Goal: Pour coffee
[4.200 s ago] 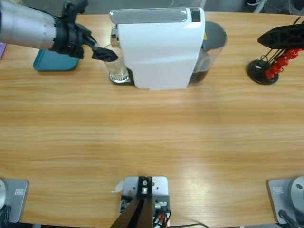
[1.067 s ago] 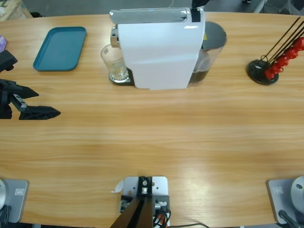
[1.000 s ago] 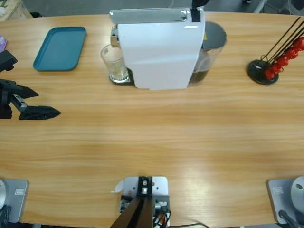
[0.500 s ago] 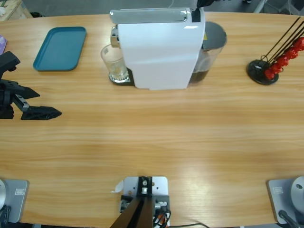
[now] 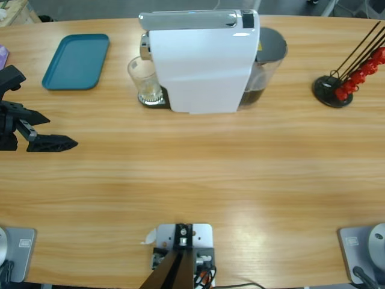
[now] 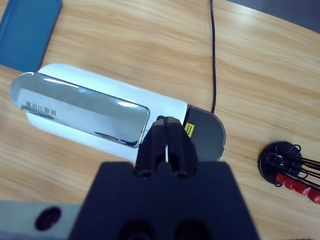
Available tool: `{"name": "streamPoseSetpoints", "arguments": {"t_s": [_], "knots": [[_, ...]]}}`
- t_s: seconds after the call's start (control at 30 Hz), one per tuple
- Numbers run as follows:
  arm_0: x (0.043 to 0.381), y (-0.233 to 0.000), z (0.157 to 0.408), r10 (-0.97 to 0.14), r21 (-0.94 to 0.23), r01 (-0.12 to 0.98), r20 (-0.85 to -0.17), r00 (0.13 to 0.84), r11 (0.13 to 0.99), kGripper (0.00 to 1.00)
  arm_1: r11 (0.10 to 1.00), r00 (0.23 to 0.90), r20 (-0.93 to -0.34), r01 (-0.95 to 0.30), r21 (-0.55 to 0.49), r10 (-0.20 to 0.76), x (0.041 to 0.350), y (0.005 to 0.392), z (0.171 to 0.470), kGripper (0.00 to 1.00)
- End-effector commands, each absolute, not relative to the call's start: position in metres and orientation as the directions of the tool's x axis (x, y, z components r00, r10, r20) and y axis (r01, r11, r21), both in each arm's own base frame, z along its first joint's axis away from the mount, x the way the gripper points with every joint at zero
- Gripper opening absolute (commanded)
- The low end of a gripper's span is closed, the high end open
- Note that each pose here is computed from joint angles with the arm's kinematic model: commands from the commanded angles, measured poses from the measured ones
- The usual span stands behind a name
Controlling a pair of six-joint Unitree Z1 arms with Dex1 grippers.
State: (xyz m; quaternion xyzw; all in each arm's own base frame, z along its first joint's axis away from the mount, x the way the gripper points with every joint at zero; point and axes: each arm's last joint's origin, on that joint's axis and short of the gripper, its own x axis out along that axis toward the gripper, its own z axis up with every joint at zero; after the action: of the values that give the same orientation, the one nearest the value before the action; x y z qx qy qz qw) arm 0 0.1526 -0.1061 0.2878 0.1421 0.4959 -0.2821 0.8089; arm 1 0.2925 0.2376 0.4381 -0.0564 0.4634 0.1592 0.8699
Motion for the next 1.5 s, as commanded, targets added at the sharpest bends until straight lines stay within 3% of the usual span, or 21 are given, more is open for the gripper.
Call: {"name": "streamPoseSetpoints", "arguments": {"t_s": [0.03,0.2,0.37,0.47,0.53,0.57,0.7,0.83,1.03,1.2,1.4,1.5], "knots": [[0.154,-0.104,0.274,-0.275,-0.041,0.585,-0.908,0.318,0.810,1.000,0.938,0.500,-0.837,-0.343,0.044,0.222,0.284,0.236,0.437,0.000],[0.153,-0.104,0.281,-0.293,-0.040,0.588,-0.893,0.342,0.808,1.000,0.933,0.501,-0.829,-0.353,0.065,0.248,0.248,0.206,0.455,0.000],[0.145,-0.100,0.293,-0.334,-0.057,0.596,-0.869,0.365,0.801,1.000,0.897,0.461,-0.823,-0.423,0.127,0.333,0.206,0.187,0.464,0.000],[0.139,-0.097,0.293,-0.349,-0.080,0.609,-0.874,0.337,0.789,1.000,0.856,0.404,-0.820,-0.482,0.185,0.405,0.189,0.179,0.462,0.022],[0.135,-0.098,0.292,-0.384,-0.117,0.630,-0.871,0.306,0.767,1.000,0.812,0.349,-0.818,-0.540,0.223,0.457,0.178,0.174,0.461,0.909],[0.134,-0.099,0.293,-0.400,-0.129,0.641,-0.867,0.297,0.756,1.000,0.795,0.333,-0.818,-0.563,0.227,0.469,0.174,0.172,0.460,0.990],[0.129,-0.101,0.295,-0.429,-0.140,0.674,-0.858,0.283,0.726,1.000,0.751,0.339,-0.807,-0.634,0.184,0.484,0.161,0.160,0.447,1.000],[0.125,-0.099,0.303,-0.439,-0.143,0.680,-0.852,0.286,0.719,1.000,0.732,0.399,-0.741,-0.657,0.179,0.540,0.141,0.141,0.428,1.000],[0.113,-0.091,0.306,-0.465,-0.137,0.685,-0.824,0.322,0.716,1.000,0.704,0.421,-0.717,-0.697,0.136,0.555,0.126,0.127,0.404,1.000],[0.107,-0.092,0.301,-0.499,-0.129,0.710,-0.796,0.342,0.692,1.000,0.701,0.450,-0.679,-0.701,0.133,0.580,0.121,0.122,0.416,1.000],[0.100,-0.087,0.297,-0.540,-0.128,0.707,-0.742,0.396,0.695,1.000,0.733,0.434,-0.717,-0.663,0.155,0.545,0.123,0.123,0.408,1.000],[0.103,-0.089,0.294,-0.536,-0.155,0.684,-0.750,0.388,0.713,1.000,0.735,0.429,-0.723,-0.659,0.160,0.542,0.124,0.123,0.407,1.000]]}}
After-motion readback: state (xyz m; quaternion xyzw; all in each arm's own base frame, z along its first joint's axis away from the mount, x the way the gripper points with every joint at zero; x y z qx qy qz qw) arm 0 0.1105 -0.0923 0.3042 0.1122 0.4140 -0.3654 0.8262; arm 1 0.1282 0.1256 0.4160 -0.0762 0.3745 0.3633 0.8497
